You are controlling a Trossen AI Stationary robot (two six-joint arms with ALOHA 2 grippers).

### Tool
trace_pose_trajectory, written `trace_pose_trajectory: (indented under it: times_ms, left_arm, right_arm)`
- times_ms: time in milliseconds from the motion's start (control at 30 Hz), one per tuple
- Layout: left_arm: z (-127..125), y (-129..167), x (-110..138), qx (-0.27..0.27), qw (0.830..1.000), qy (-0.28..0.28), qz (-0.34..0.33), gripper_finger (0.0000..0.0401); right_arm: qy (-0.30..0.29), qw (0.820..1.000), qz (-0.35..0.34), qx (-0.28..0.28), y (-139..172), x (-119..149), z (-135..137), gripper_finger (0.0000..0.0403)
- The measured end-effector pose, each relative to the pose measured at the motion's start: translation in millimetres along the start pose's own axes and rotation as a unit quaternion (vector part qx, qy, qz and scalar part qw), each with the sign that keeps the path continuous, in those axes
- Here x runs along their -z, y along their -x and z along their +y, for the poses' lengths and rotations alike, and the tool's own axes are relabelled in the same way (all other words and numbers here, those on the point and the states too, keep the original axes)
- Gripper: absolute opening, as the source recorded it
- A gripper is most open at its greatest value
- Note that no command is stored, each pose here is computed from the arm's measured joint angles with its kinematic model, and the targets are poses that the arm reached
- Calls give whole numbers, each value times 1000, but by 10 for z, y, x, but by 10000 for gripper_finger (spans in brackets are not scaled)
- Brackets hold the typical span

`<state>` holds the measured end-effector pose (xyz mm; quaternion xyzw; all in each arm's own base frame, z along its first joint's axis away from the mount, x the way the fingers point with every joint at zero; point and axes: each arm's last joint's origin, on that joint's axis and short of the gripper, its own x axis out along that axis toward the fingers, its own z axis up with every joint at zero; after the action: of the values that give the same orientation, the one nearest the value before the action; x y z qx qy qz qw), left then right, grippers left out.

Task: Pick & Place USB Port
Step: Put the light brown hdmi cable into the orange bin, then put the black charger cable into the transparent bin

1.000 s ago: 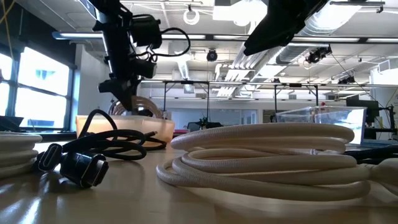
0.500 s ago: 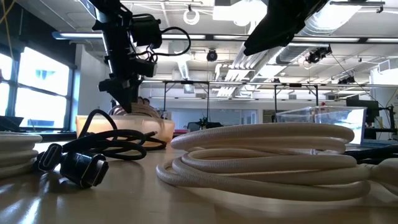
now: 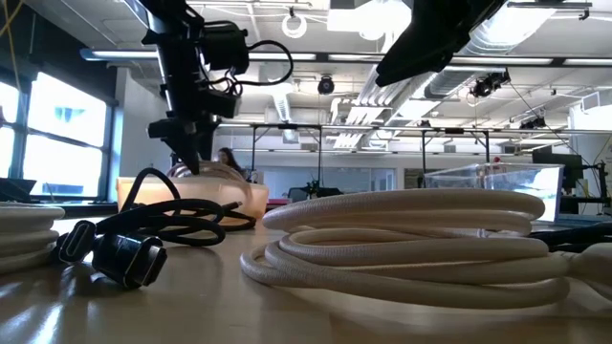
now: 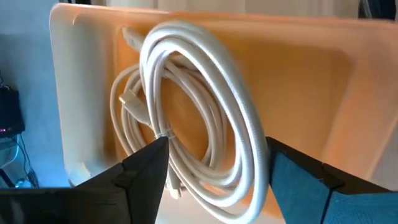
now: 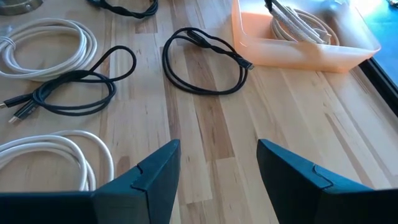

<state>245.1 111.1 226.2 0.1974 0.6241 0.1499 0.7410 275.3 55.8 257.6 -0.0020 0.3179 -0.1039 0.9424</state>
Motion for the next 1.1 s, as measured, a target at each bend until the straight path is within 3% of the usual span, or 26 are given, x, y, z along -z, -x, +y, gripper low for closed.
trace_pose_trajectory:
  times_ms: [333, 567, 800, 1100]
  left_arm:
    - [80, 229, 81, 2, 997, -13, 76, 252]
    - [98, 513, 77, -13, 998, -7, 58, 252]
    - [-127, 1117, 102, 7, 998, -2, -68, 252]
    - [-571, 1820, 415, 11, 972, 6, -234, 252]
  right_arm:
    - [3, 1000, 9, -3, 0, 16, 0, 204]
    - [4, 1000, 12, -5, 0, 23, -1, 204]
    - [-25, 995, 80, -51, 11, 133, 10, 204]
    - [-55, 980, 173, -84, 100, 311, 110, 204]
